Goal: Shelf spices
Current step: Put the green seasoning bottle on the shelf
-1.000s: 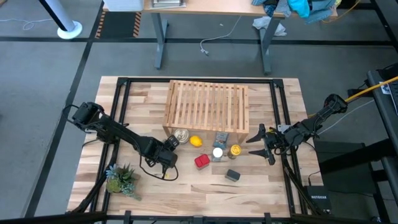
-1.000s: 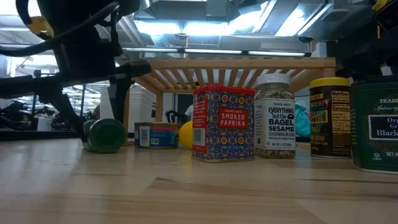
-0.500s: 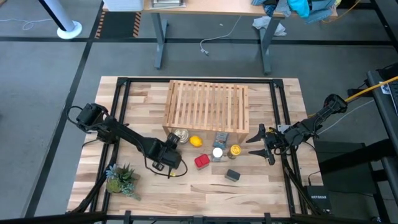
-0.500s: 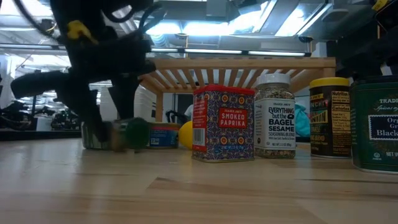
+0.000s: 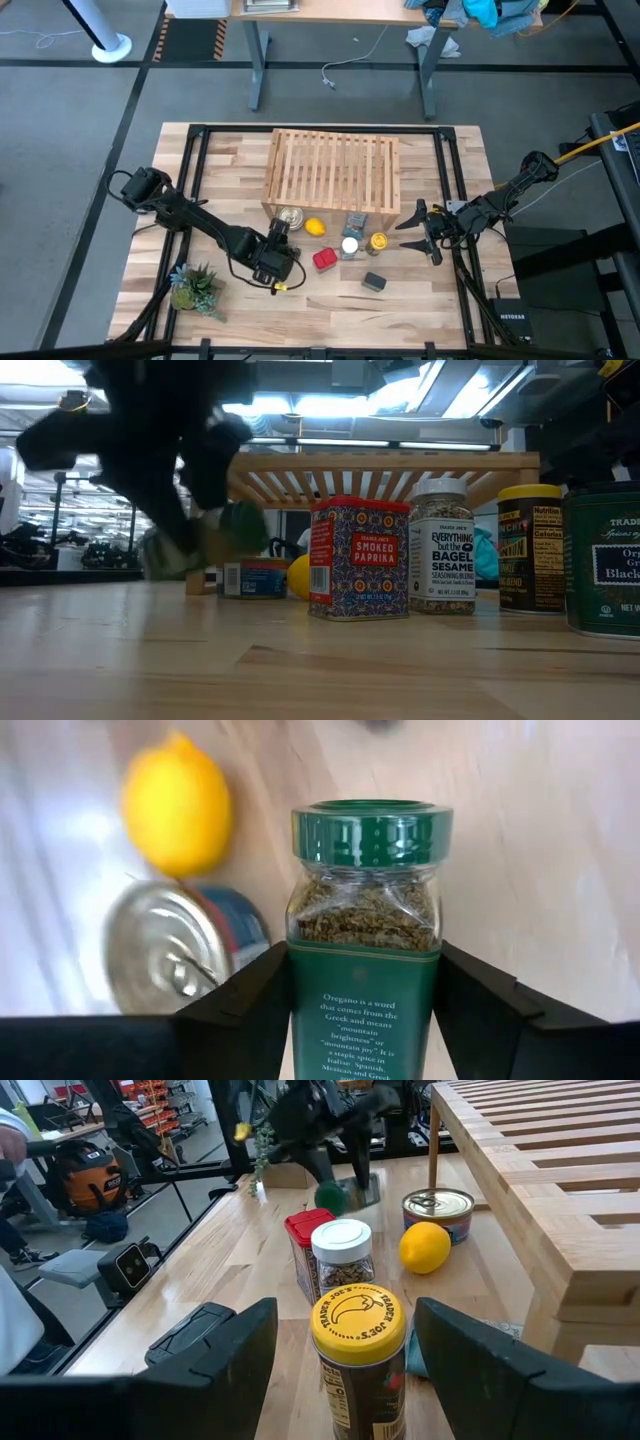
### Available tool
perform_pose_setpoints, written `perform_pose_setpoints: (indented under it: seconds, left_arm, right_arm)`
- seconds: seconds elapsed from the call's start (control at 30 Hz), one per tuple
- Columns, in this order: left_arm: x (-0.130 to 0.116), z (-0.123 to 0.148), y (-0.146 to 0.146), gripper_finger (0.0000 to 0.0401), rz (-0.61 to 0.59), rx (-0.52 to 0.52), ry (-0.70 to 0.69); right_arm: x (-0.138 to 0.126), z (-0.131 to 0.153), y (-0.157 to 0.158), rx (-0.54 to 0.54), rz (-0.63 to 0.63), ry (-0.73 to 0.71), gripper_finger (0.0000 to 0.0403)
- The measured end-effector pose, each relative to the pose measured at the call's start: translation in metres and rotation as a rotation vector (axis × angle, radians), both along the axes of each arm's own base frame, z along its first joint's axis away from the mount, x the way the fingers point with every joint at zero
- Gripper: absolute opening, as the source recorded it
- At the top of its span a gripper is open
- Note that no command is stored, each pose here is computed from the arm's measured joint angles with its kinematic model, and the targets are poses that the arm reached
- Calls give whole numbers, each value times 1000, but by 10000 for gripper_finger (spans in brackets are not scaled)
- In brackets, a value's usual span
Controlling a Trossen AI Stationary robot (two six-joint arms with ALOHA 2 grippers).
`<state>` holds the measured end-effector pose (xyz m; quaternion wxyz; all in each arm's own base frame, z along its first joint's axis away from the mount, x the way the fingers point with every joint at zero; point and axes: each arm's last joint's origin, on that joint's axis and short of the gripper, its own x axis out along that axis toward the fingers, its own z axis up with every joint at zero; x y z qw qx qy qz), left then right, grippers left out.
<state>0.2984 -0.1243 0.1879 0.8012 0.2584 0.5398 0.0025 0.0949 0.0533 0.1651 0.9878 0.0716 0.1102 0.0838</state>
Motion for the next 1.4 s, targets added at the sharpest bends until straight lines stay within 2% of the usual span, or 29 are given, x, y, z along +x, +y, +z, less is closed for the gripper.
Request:
perform_pose_setpoints:
  seconds: [0.17,0.33,0.6,0.77,0.83,1.0,1.27,1.4]
  left_arm:
    - [7,25,-10,190,-13,4,-146]
    - [7,62,-8,190,16,-24,-356]
    - [-5,125,16,190,42,18,-654]
    - [-8,163,43,190,34,57,-841]
    - [-9,173,57,190,23,29,-889]
    - [-6,184,95,190,30,-59,-956]
    - [-4,185,156,190,95,-166,-992]
    - [-5,178,174,190,100,-220,-1023]
  right_arm:
    - [0,0,0,0,0,1,244]
    - [0,0,0,-2,0,3,244]
    - [0,0,0,-5,1,4,244]
    - [0,-1,0,-6,0,5,244]
    - [0,-1,0,-7,1,5,244]
    - [0,-1,0,-7,1,5,244]
    - [0,-1,0,-7,0,5,244]
    - [0,0,-2,-26,-65,-5,244]
